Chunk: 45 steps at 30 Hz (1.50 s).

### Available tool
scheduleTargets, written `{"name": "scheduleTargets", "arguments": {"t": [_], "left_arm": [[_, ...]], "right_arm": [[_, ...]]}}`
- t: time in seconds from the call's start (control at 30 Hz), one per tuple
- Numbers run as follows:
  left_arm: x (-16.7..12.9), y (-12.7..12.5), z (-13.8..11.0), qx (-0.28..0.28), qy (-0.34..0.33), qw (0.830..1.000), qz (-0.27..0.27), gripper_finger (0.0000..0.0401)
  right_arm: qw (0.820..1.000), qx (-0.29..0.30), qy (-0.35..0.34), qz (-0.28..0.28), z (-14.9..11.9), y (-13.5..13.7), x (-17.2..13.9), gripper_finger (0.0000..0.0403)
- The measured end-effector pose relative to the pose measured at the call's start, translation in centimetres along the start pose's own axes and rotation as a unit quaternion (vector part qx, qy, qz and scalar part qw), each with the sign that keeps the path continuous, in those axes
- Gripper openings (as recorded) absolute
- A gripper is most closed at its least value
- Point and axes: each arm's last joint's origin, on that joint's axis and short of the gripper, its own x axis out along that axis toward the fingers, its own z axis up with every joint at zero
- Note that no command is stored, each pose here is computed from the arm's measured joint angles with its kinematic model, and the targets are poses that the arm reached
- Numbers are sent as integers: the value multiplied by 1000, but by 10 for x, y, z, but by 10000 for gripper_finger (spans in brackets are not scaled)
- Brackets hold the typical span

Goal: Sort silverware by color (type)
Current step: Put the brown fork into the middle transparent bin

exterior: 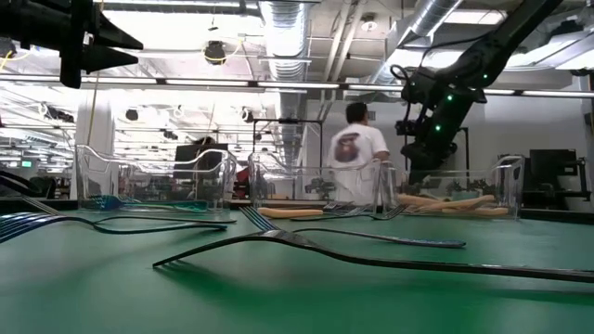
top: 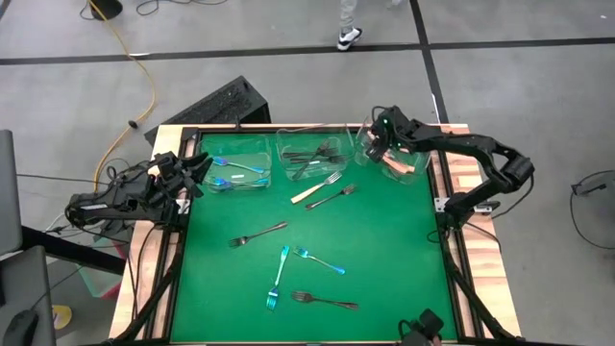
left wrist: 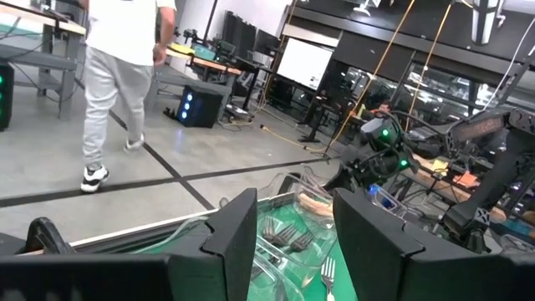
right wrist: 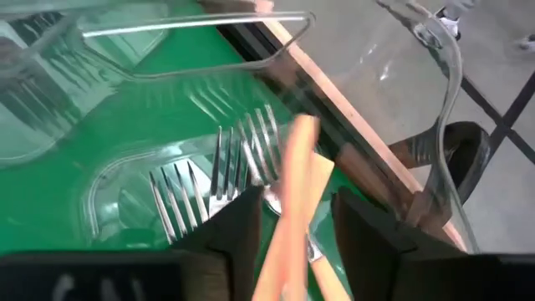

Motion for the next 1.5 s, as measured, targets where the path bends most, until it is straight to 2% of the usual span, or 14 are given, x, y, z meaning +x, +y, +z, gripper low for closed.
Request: {"name": "scheduleTargets", "arguments": {"t": [0.2,0.4,0.57,0.67,0.77,0.9,1.23,1.5], "left_arm": [[0,0,0,0,0,1000,0,145],[0,0,0,0,0,1000,0,145],[0,0,0,1,0,1000,0,145],[0,0,-1,6,5,1000,2,145],[0,1,-2,9,9,1000,3,145],[0,1,-2,9,9,1000,3,145],[0,1,-2,9,9,1000,3,145],[0,1,-4,8,17,1000,5,145]], "right_arm": [[1000,0,-1,0,14,-4,-7,212],[998,-11,-65,17,60,-6,-46,218],[981,-62,-154,102,90,7,-96,217],[960,-103,-197,173,95,23,-117,216],[942,-135,-203,231,94,44,-124,216],[931,-170,-182,268,91,74,-119,216],[897,-282,-114,322,77,151,-76,216],[876,-340,-32,339,54,187,-37,216]]}}
